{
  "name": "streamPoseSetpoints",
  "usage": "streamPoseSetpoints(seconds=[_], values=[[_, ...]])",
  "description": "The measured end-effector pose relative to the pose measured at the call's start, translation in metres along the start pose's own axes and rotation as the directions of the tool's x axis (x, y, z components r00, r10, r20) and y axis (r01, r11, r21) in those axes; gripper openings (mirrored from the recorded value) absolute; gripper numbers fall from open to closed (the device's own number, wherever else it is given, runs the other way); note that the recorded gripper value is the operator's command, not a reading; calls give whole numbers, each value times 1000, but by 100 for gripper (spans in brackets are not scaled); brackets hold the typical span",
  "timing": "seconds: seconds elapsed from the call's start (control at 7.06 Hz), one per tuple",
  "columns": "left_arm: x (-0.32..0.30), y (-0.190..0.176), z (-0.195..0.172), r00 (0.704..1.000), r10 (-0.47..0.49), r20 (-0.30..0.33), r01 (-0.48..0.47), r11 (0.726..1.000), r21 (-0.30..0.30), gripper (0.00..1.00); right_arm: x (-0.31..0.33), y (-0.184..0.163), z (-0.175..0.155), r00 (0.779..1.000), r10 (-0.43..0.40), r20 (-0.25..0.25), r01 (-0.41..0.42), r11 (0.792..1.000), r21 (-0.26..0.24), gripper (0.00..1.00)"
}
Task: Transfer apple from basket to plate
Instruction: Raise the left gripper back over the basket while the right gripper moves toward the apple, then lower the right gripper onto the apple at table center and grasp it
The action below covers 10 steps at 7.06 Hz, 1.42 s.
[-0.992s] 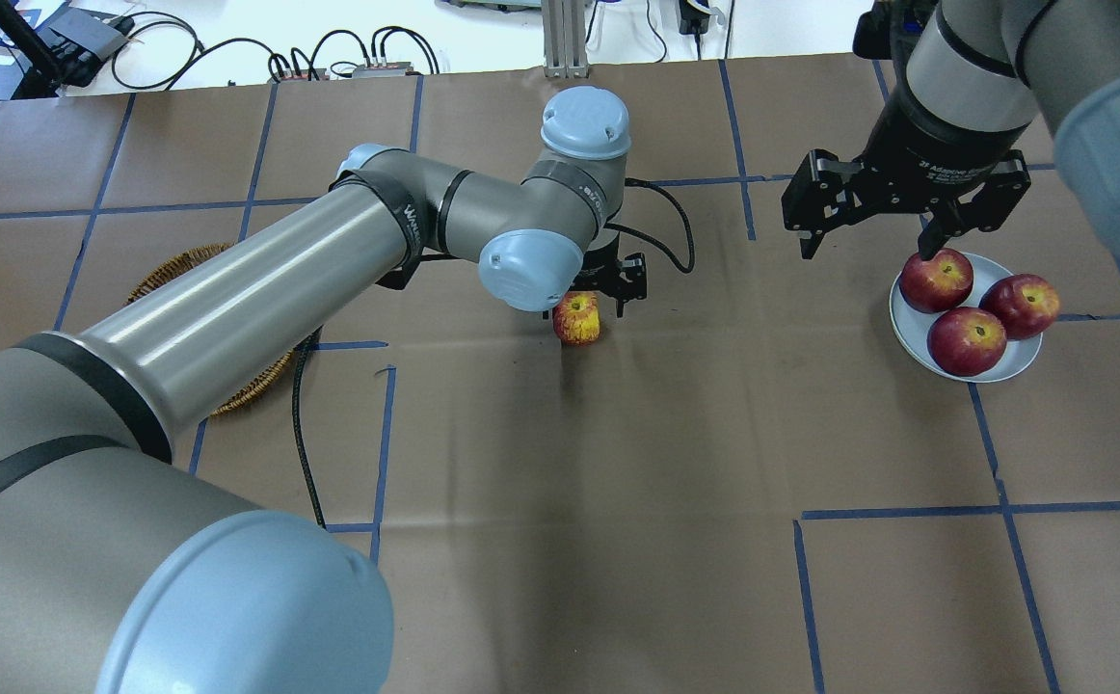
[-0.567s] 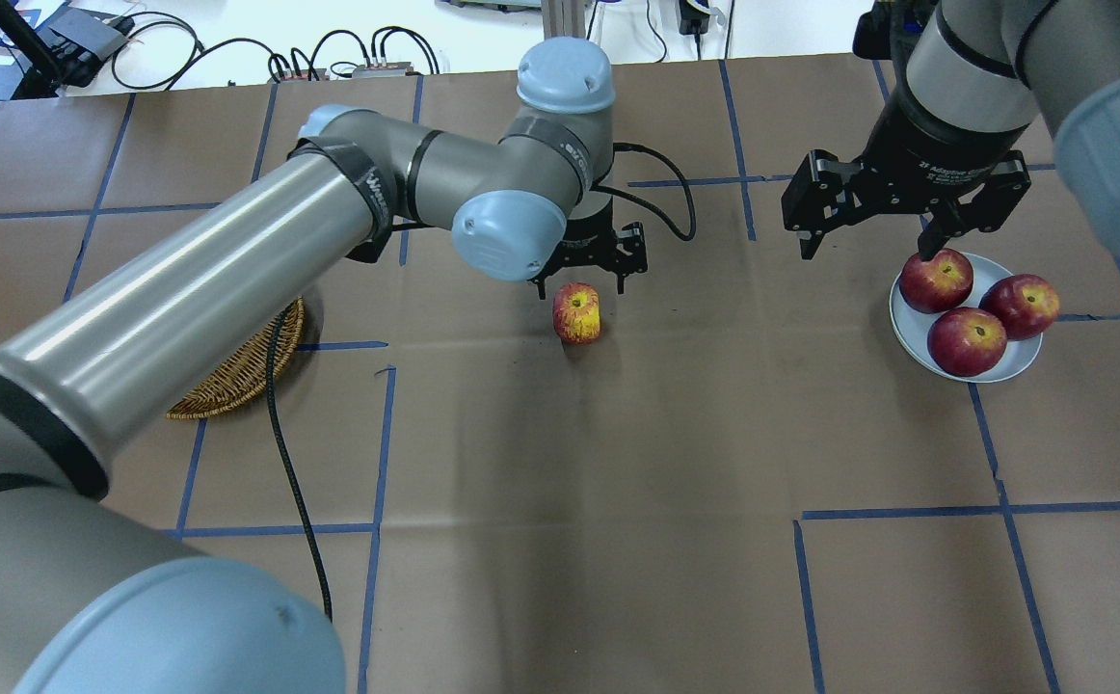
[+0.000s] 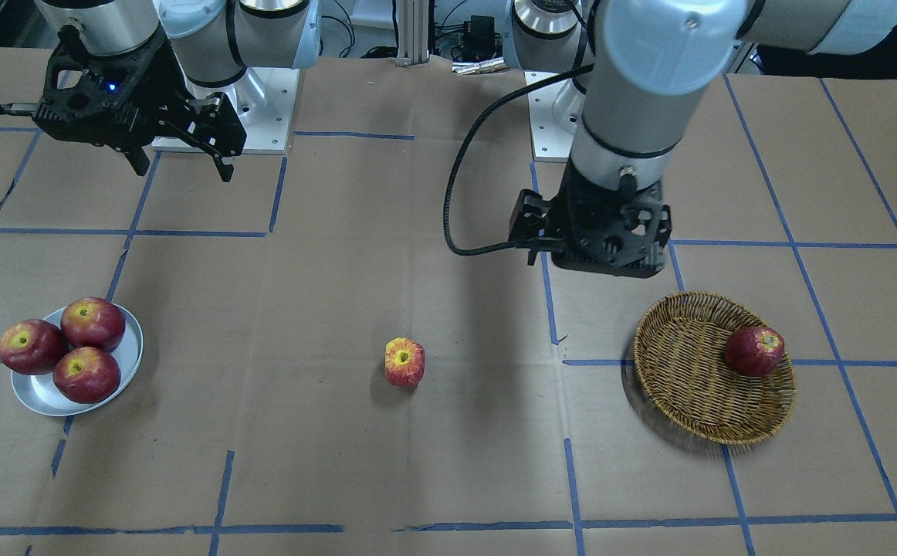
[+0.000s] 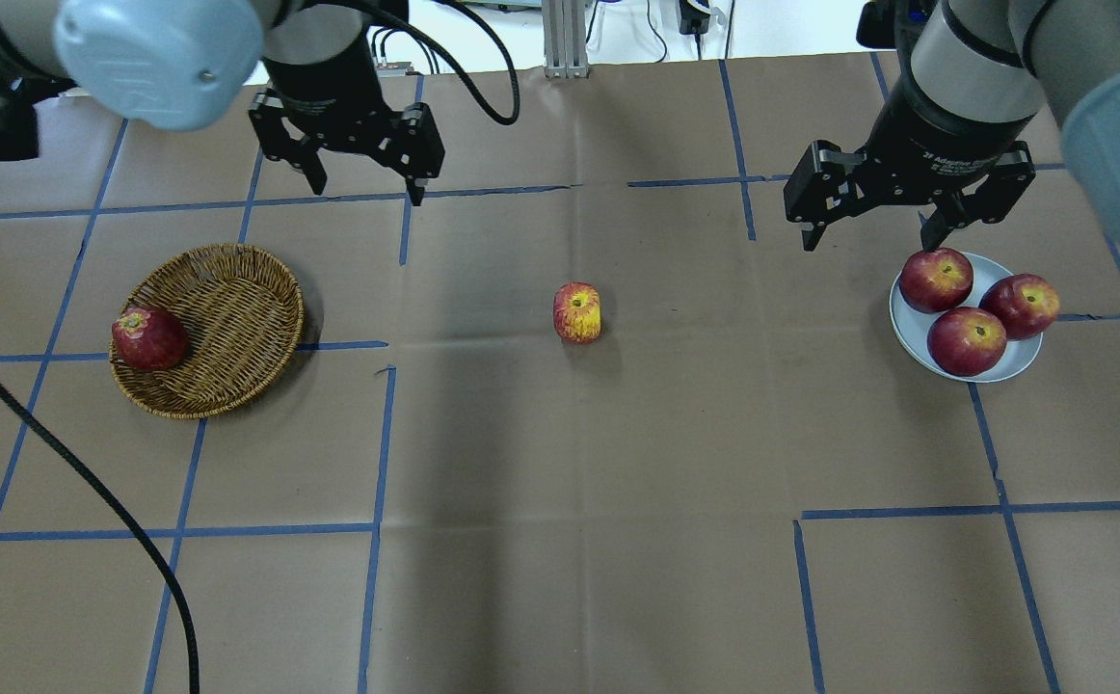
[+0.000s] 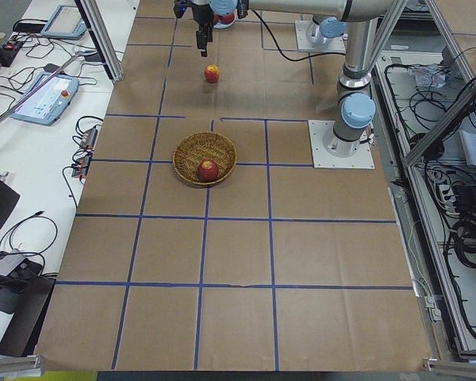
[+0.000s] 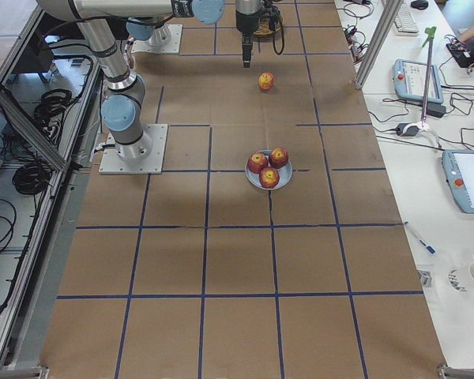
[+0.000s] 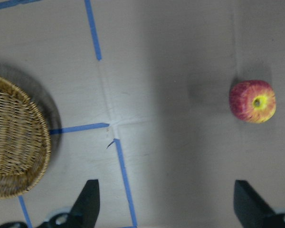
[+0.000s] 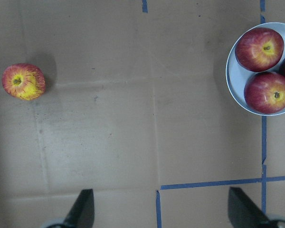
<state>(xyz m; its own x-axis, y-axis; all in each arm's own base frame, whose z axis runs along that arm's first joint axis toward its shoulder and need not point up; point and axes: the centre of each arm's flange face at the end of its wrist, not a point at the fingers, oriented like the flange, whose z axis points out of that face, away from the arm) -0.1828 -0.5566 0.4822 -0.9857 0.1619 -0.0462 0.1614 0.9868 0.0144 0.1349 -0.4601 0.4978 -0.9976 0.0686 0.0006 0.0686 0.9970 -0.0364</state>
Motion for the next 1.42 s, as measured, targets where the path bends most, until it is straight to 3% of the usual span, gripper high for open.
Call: streamPoseSetpoints(seconds=[0.28, 0.71, 1.42], values=[[-36, 29, -35, 1000, 3, 2, -3, 999, 47, 99, -2, 0, -2, 1000, 0, 0, 0, 1000, 4, 100], [-35, 63, -21, 1000, 1, -13, -1, 1000, -11, 99, -31, -23, 25, 1000, -6, 6, 6, 1000, 29, 100], [-27, 90, -11, 999, -4, -47, 3, 1000, -22, 99, -199, -66, 167, 1000, 4, 29, -7, 996, 85, 100]])
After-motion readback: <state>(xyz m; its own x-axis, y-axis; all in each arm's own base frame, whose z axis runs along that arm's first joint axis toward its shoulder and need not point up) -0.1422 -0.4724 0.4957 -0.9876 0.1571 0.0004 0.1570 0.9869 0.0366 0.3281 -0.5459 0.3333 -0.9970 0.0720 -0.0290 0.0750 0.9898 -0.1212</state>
